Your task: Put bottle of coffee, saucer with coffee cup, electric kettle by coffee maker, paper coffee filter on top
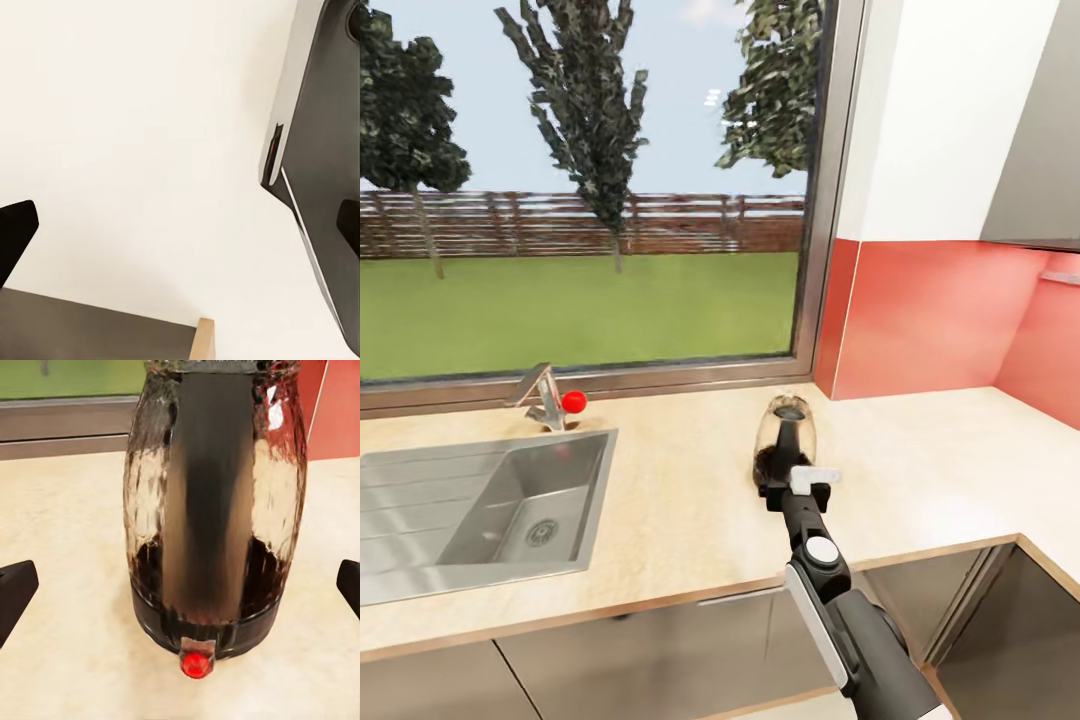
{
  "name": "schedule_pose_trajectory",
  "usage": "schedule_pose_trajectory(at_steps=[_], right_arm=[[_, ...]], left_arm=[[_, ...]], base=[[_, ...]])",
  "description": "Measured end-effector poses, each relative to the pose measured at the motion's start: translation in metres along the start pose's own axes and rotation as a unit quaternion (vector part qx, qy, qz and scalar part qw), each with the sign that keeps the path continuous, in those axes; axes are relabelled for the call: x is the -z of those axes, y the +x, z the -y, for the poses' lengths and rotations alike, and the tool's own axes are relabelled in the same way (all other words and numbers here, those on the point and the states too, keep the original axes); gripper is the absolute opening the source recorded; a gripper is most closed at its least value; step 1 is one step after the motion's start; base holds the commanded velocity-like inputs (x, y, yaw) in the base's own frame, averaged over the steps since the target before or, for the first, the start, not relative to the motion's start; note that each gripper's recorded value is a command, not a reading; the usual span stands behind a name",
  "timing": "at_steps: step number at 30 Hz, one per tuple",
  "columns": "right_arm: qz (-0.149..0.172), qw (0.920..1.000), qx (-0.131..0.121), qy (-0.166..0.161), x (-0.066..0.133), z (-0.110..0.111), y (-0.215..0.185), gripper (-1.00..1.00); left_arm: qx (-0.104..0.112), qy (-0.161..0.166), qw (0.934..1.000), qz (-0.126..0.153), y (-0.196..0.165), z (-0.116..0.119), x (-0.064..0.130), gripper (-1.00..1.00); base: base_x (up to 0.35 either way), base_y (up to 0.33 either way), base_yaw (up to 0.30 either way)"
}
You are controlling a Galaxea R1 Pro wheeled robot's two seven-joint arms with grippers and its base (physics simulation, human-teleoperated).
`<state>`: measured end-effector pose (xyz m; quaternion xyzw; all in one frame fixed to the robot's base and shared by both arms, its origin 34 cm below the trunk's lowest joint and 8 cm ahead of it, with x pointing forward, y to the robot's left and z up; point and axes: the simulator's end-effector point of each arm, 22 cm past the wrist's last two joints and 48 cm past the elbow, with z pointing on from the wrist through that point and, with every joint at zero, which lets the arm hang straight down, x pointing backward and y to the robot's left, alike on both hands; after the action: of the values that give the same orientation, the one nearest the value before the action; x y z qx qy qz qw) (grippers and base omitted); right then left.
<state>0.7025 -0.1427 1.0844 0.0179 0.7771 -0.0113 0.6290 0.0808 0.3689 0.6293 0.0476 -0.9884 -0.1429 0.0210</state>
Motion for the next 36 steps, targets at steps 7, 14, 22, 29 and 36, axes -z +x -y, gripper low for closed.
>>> schedule_pose_trajectory(at_steps=[7,14,22,29,36], right_arm=[[0.001,1.0000,-0.001,0.000,0.000,0.000,-0.001,1.00],[0.001,1.0000,0.000,0.000,0.000,0.000,-0.001,1.00],[0.002,1.0000,-0.001,0.000,0.000,0.000,-0.001,1.00],[0.002,1.0000,-0.001,0.000,0.000,0.000,-0.001,1.00],[0.002,1.0000,0.000,0.000,0.000,0.000,-0.002,1.00]], left_arm=[[0.000,0.000,1.0000,0.000,0.000,0.000,0.000,1.00],[0.000,0.000,1.0000,0.000,0.000,0.000,0.000,1.00],[-0.001,0.001,1.0000,-0.003,0.004,0.000,0.000,1.00],[-0.002,0.001,1.0000,-0.009,0.010,-0.001,0.000,1.00],[-0.002,0.001,1.0000,-0.009,0.011,-0.001,0.000,1.00]], base=[[0.028,-0.016,0.000],[0.104,-0.001,0.000],[0.015,0.000,0.000],[0.112,0.000,0.000],[0.054,-0.036,0.000]])
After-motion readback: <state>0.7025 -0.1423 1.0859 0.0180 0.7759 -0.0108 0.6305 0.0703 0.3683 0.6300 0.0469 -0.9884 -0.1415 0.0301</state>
